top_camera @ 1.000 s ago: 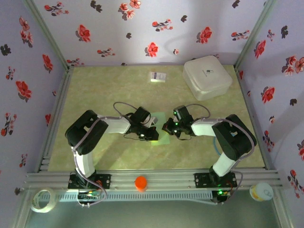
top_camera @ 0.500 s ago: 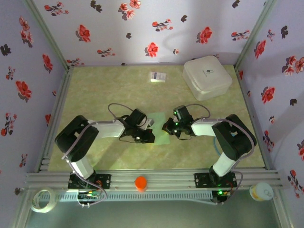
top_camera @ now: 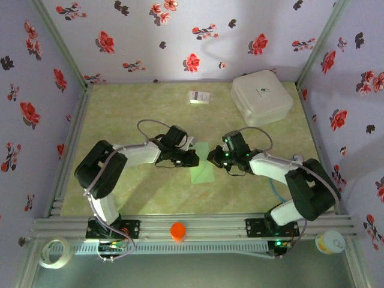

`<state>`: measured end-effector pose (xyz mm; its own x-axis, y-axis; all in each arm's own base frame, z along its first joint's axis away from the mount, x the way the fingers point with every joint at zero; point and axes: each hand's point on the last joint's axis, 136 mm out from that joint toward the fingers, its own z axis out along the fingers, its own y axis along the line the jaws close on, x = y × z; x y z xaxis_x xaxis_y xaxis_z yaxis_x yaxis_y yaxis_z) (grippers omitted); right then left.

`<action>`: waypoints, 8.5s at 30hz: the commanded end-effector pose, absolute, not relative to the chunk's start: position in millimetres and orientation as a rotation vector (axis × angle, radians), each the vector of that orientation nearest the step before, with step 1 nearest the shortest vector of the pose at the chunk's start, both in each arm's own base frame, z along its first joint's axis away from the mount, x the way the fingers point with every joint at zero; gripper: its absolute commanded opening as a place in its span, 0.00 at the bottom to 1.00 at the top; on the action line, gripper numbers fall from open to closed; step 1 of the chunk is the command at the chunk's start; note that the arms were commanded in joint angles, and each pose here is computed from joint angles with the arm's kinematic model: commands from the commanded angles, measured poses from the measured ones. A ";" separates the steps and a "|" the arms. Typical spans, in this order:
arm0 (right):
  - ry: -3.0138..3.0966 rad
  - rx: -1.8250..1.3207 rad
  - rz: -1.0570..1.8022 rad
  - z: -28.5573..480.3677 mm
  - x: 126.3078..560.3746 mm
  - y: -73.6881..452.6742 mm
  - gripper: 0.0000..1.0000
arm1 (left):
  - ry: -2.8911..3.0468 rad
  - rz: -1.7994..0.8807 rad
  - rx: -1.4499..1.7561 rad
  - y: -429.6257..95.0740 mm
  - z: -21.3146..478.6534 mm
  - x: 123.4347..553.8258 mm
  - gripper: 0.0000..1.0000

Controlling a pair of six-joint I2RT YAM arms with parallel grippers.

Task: Fold a paper plane with a square sheet of paper (pick it up from the middle)
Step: Fold the triangle a second time at the center of the table, then turn over the paper at the center of the table, then third fold the triangle at the center of the table.

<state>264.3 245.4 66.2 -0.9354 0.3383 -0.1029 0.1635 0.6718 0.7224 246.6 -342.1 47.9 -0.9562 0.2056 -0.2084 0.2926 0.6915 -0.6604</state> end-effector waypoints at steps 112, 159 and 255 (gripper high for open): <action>2.555 0.167 0.864 98.9 270.3 215.2 0.00 | 2.521 -0.844 0.355 -286.7 121.9 260.6 0.13; 2.306 -0.362 -0.591 154.9 283.0 199.5 0.01 | 2.253 -0.408 -0.149 -131.7 140.6 254.4 1.00; 2.748 0.540 1.110 -0.2 247.3 236.7 0.12 | 2.665 -0.907 0.004 -263.7 87.4 265.0 0.55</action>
<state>260.7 247.0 17.7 -0.9386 0.3405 -0.0561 0.1928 0.6523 0.7330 260.8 -243.9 78.2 -0.9426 -0.1049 -0.3171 0.0889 0.8363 -0.5410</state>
